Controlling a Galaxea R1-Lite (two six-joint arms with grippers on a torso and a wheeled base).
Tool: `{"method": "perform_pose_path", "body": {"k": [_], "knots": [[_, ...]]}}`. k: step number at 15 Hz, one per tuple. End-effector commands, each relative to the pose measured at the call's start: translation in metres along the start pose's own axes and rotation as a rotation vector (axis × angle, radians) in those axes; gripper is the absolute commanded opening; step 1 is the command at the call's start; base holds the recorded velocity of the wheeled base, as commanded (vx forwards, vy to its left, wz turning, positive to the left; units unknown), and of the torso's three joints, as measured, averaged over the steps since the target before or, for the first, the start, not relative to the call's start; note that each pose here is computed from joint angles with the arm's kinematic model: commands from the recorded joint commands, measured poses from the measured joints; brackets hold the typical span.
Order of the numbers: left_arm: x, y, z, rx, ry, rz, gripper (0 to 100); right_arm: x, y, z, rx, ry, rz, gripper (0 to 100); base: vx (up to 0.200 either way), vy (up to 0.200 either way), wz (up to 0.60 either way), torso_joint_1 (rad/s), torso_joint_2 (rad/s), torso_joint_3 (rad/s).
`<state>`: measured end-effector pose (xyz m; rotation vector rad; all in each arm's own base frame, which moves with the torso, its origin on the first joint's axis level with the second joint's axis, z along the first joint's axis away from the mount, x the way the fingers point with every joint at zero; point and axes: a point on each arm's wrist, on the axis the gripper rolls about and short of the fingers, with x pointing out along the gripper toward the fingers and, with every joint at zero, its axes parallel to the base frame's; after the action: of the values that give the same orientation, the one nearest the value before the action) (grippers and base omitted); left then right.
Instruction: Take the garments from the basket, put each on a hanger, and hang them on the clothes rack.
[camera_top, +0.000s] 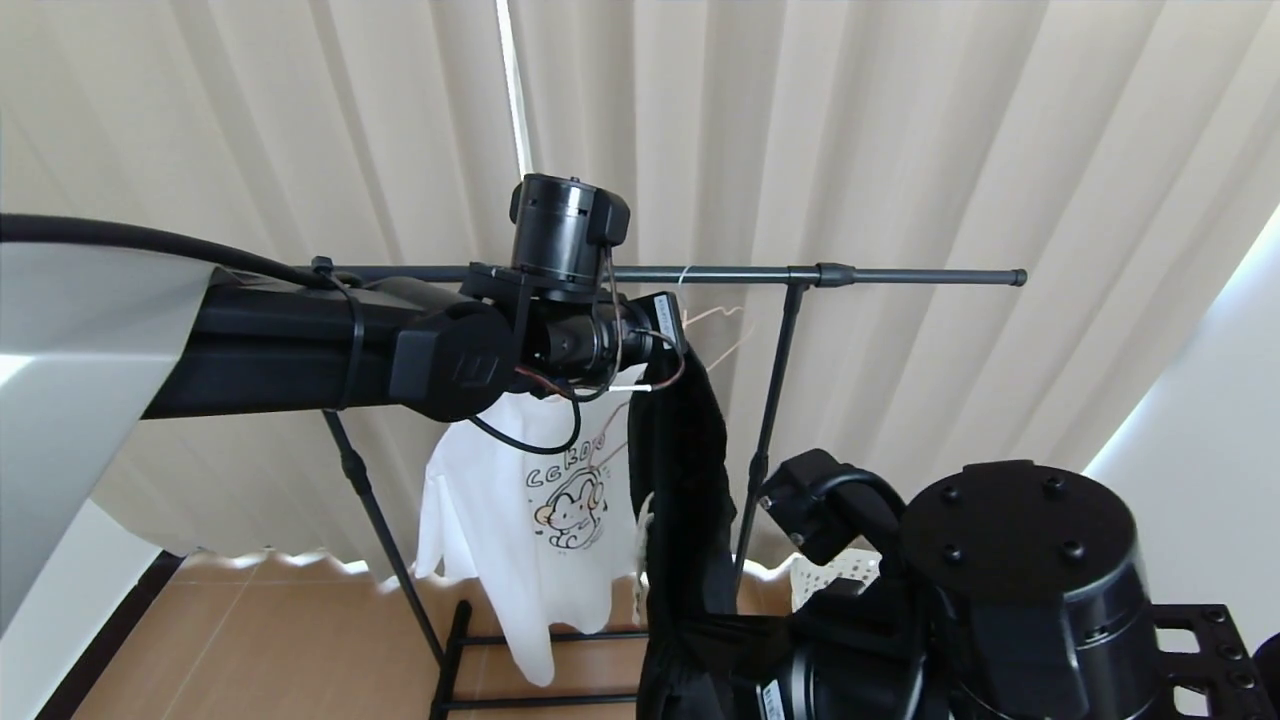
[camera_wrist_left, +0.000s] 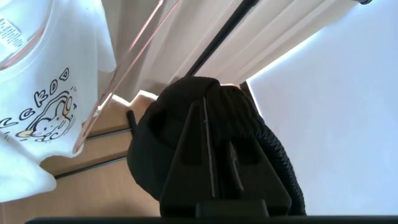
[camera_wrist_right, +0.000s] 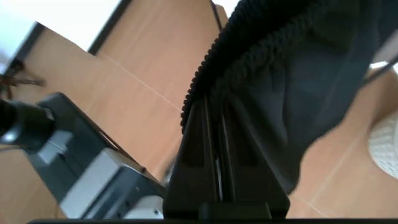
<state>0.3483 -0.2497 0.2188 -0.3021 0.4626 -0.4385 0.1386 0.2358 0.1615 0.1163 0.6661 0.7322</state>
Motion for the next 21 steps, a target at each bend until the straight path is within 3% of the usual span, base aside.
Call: {"method": "perform_pose_path", "body": {"k": [1,5,6,7,10,11,12,17,21], "knots": [[0.000,0.001,0.000,-0.002,0.002,0.002,0,0.010,0.000,-0.006,-0.006,0.024,-0.010,0,0.000,0.000,0.00,0.000,0.00,0.000],[-0.005,0.001,0.002,-0.003,0.000,0.006,0,0.005,-0.013,-0.007,-0.003,0.021,-0.065,0,0.000,0.000,0.00,0.000,0.00,0.000],[-0.018,0.007,0.011,-0.008,-0.012,0.021,0,0.002,-0.036,-0.004,-0.017,0.043,-0.165,0,0.000,0.000,0.00,0.000,0.00,0.000],[-0.025,0.009,0.015,-0.010,-0.004,0.033,0,0.003,-0.049,0.001,-0.011,0.039,-0.225,0,0.000,0.000,0.00,0.000,0.00,0.000],[-0.050,0.018,0.018,0.028,0.093,0.108,0,0.020,-0.091,0.044,0.044,-0.034,-0.384,0,0.000,0.000,0.00,0.000,0.00,0.000],[-0.053,0.019,0.016,0.039,0.112,0.116,0,0.023,-0.097,0.050,0.052,-0.037,-0.403,0,0.000,0.000,0.00,0.000,0.00,0.000],[-0.066,0.022,0.011,0.087,0.150,0.135,0,0.035,-0.112,0.076,0.077,-0.046,-0.456,0,0.000,0.000,0.00,0.000,0.00,0.000],[-0.100,0.031,-0.029,0.205,0.270,0.168,0,0.078,-0.117,0.135,0.082,-0.135,-0.523,0,0.000,0.000,0.00,0.000,0.00,0.000],[-0.112,0.013,-0.068,0.248,0.375,0.105,0,0.106,-0.119,0.159,0.093,-0.213,-0.506,0,0.000,0.000,0.00,0.000,0.00,0.000]]}}
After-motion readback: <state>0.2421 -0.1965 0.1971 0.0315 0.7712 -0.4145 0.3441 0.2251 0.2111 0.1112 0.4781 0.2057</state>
